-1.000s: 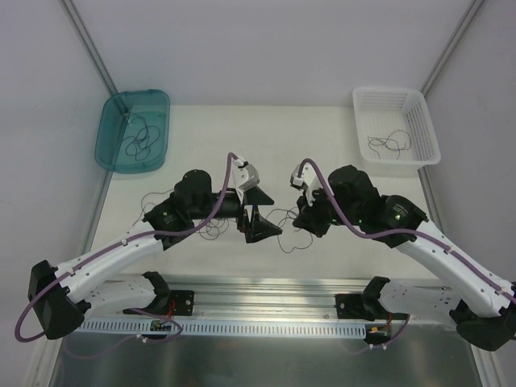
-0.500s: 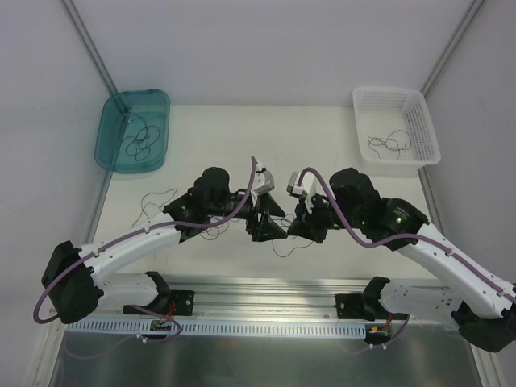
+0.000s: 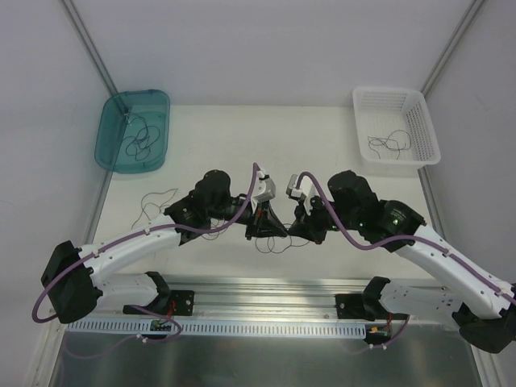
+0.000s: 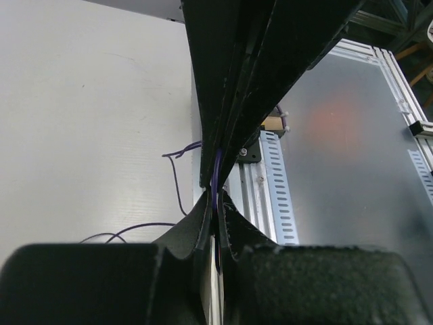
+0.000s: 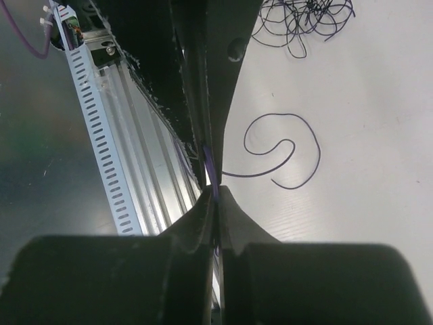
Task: Untangle the cables
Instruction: Place the cable in the bin, then untie the cable.
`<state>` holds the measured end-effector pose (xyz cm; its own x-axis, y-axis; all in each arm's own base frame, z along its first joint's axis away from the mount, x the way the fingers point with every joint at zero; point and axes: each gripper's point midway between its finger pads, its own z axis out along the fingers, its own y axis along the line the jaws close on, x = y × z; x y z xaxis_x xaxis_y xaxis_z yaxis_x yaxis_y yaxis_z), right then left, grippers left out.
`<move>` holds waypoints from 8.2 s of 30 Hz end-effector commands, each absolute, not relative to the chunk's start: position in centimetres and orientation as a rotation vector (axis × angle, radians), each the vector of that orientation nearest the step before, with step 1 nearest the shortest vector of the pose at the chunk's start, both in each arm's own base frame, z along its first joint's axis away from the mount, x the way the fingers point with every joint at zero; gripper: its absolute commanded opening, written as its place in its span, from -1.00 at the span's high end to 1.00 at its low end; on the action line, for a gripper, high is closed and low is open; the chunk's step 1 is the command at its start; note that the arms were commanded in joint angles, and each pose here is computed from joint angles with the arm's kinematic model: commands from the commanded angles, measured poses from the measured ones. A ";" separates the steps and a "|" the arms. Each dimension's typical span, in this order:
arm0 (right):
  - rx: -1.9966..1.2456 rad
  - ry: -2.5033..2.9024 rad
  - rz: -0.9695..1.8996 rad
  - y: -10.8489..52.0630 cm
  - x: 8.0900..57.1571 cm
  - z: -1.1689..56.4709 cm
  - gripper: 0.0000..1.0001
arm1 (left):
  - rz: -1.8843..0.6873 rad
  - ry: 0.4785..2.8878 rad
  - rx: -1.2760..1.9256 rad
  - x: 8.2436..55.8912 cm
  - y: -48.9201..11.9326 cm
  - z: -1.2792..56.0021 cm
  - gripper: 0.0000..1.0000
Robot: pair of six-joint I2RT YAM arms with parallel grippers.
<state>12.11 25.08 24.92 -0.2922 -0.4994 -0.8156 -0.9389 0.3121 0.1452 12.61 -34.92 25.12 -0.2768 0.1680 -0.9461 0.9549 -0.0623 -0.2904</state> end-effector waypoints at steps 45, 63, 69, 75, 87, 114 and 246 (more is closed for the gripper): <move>-0.715 2.057 0.542 18.1 15.1 20.4 -0.94 | -0.342 1.444 -0.023 40.9 -4.5 49.8 1.00; -0.800 2.169 0.566 19.7 14.5 16.8 -0.94 | 0.003 1.671 -0.336 55.1 14.3 36.1 1.00; -0.800 2.190 0.577 20.3 14.7 16.3 -0.94 | 0.013 1.756 -0.402 55.6 15.5 31.2 -0.30; -0.779 2.180 0.594 20.5 14.7 16.6 -0.94 | -0.021 1.774 -0.544 51.8 15.0 29.6 -0.98; -0.657 2.293 0.715 23.5 14.6 14.7 -0.98 | -0.334 2.091 -0.365 37.3 -3.1 19.7 -0.98; -0.569 2.371 0.702 26.0 13.4 12.2 -0.93 | -0.226 2.568 -0.333 27.5 -14.3 2.5 -0.23; -0.481 2.391 0.766 26.2 17.9 9.3 -0.08 | -0.836 2.533 0.706 18.2 -32.2 5.6 0.03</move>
